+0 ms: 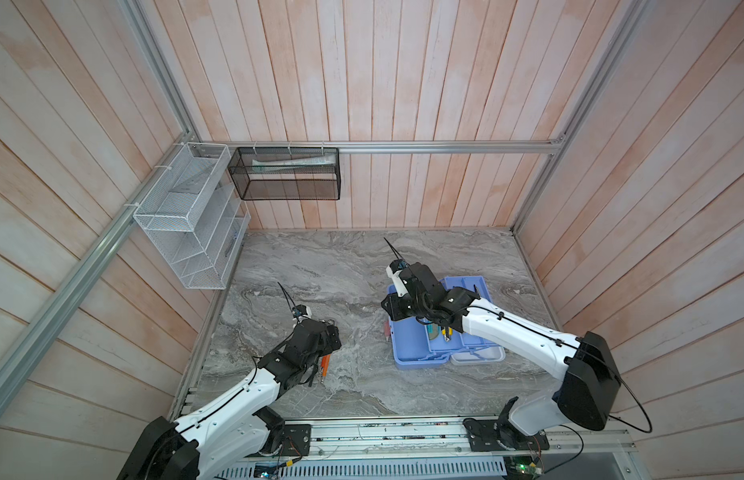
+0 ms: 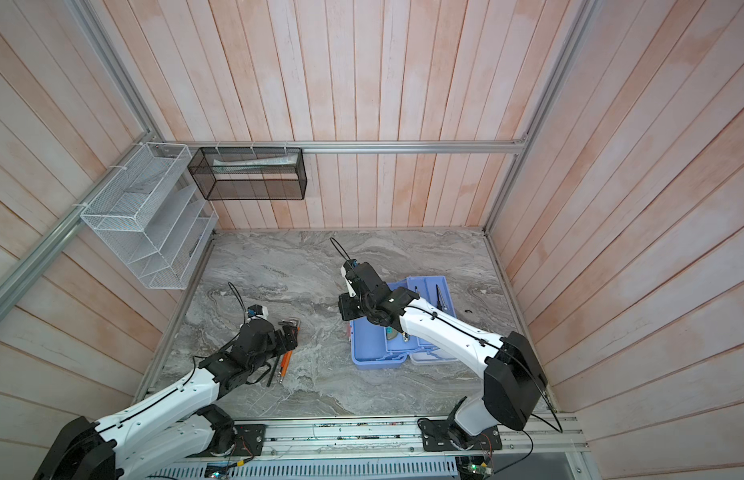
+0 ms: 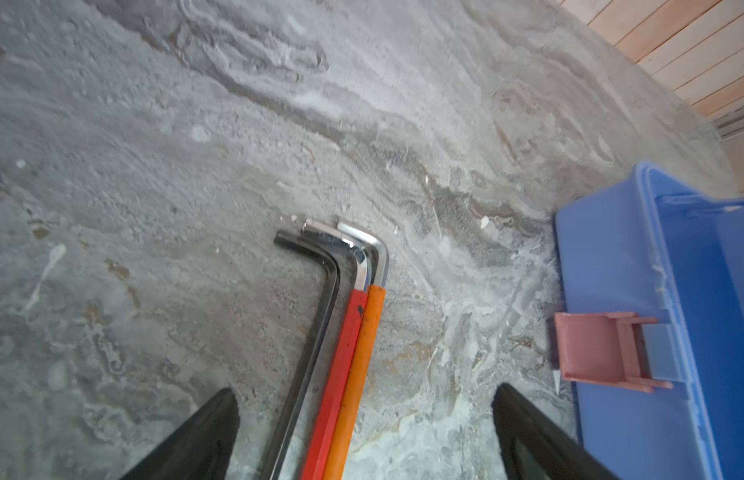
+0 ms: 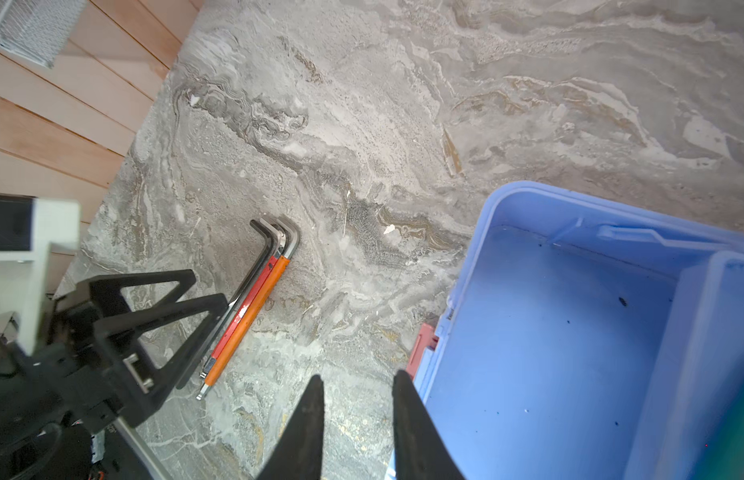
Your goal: Pack the tool kit
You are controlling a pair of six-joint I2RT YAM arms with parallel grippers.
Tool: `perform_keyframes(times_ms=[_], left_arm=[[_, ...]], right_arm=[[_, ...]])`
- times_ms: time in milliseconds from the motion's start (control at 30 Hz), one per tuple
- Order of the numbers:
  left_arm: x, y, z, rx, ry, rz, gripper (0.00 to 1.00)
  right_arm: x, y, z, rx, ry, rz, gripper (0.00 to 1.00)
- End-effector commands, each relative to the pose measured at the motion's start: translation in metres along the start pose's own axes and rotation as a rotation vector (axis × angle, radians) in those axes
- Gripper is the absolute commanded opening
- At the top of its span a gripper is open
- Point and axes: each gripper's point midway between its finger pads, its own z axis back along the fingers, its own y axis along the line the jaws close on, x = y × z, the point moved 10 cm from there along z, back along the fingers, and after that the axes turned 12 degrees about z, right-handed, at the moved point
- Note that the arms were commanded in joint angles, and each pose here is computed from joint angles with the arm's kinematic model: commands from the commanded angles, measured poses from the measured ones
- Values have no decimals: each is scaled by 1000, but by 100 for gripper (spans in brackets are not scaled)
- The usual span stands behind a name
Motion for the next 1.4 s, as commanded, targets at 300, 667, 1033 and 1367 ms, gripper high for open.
perform_keyframes(times_ms=[300, 667, 1033, 1367], left_arm=[[-29, 6, -4, 78, 52, 56, 97], [-42, 10, -11, 74, 85, 63, 97], [-50, 6, -10, 10, 104, 2, 97], [-51, -21, -4, -139, 85, -11, 97]], right_arm=[[-6, -27, 47, -2, -160, -70, 28], [-12, -31, 52, 4, -159, -89, 28], [-16, -33, 43, -3, -120, -83, 28], [-9, -43, 34, -18, -92, -54, 29]])
